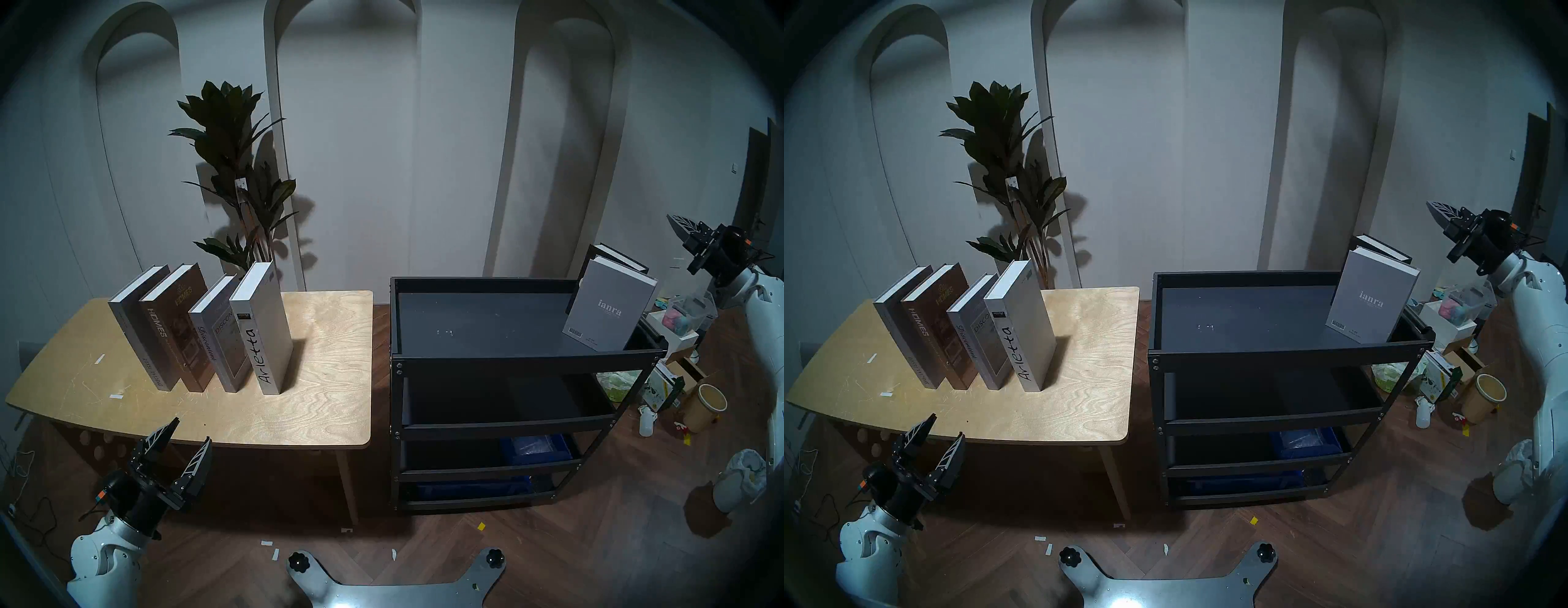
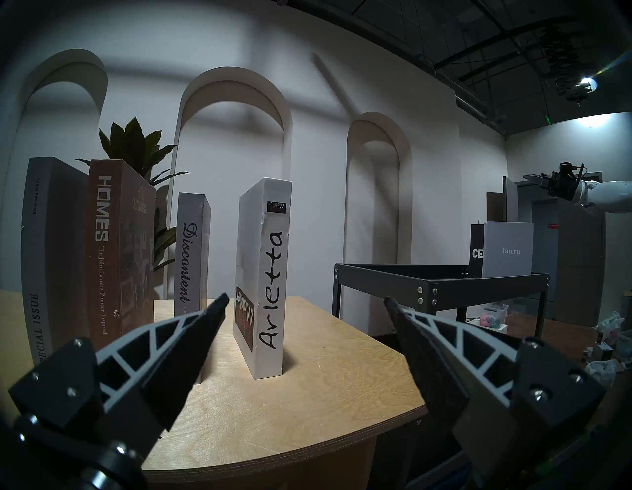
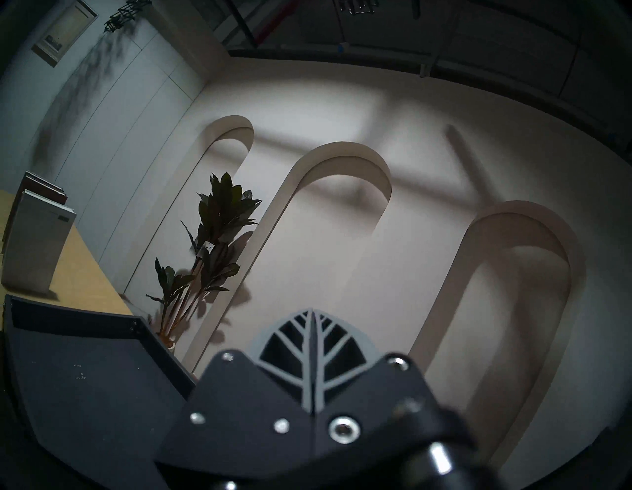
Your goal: Move the books from the display table onto the shelf, standing them upright with spines facing out and tallest at one end
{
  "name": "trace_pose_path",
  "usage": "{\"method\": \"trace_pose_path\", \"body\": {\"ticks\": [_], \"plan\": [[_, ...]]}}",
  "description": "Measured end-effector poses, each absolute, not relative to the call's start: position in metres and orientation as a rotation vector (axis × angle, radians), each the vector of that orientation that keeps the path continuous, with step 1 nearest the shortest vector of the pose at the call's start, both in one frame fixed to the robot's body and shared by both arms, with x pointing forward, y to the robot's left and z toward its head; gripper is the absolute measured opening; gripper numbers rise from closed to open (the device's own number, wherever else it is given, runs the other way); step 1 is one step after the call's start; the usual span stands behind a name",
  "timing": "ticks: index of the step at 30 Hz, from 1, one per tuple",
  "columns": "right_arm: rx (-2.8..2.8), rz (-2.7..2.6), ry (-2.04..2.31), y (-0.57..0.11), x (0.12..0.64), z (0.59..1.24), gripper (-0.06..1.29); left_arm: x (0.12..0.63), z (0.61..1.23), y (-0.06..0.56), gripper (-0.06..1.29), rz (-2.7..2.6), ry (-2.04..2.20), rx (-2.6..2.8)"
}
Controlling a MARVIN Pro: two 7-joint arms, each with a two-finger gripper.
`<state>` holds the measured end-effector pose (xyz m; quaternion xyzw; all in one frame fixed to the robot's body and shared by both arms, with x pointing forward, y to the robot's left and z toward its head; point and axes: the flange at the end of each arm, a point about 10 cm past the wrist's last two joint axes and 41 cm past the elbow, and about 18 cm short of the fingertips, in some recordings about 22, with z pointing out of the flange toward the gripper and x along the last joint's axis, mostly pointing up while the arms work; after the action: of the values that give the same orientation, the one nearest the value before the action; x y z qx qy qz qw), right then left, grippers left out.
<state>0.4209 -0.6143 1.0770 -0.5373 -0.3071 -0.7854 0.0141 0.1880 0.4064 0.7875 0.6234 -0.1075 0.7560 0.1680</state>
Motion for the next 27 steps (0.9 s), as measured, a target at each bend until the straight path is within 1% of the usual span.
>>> {"method": "trace_pose_path", "body": {"ticks": [4, 5, 6, 7, 8, 9, 10, 20, 27], "plan": [[-1.741, -2.415, -0.912, -0.637, 0.400, 1.073, -0.03, 0.188, 0.787, 0.406, 1.25, 2.151, -0.306, 1.773], [-1.769, -2.399, -0.892, -0.645, 0.392, 1.071, -0.01, 0.188, 0.787, 0.406, 1.25, 2.151, -0.306, 1.773], [-1.793, -2.384, -0.876, -0.652, 0.385, 1.068, 0.15, 0.188, 0.787, 0.406, 1.25, 2.151, -0.306, 1.773], [-1.807, -2.375, -0.866, -0.655, 0.382, 1.066, 0.50, 0.188, 0.788, 0.406, 1.25, 2.151, -0.306, 1.773], [-1.828, -2.359, -0.851, -0.661, 0.375, 1.064, 0.75, 0.188, 0.788, 0.406, 1.25, 2.151, -0.306, 1.773], [-1.850, -2.341, -0.835, -0.667, 0.369, 1.061, 1.17, 0.188, 0.788, 0.406, 1.25, 2.151, -0.306, 1.772], [-1.874, -2.321, -0.816, -0.673, 0.361, 1.058, 1.24, 0.188, 0.788, 0.406, 1.25, 2.151, -0.306, 1.772], [-1.973, -2.101, -0.582, -0.703, 0.306, 1.009, 1.25, 0.188, 0.788, 0.406, 1.25, 2.150, -0.309, 1.770], [-1.858, -2.060, -0.396, -0.694, 0.304, 0.977, 1.25, 0.188, 0.788, 0.405, 1.25, 2.149, -0.315, 1.766]]}}
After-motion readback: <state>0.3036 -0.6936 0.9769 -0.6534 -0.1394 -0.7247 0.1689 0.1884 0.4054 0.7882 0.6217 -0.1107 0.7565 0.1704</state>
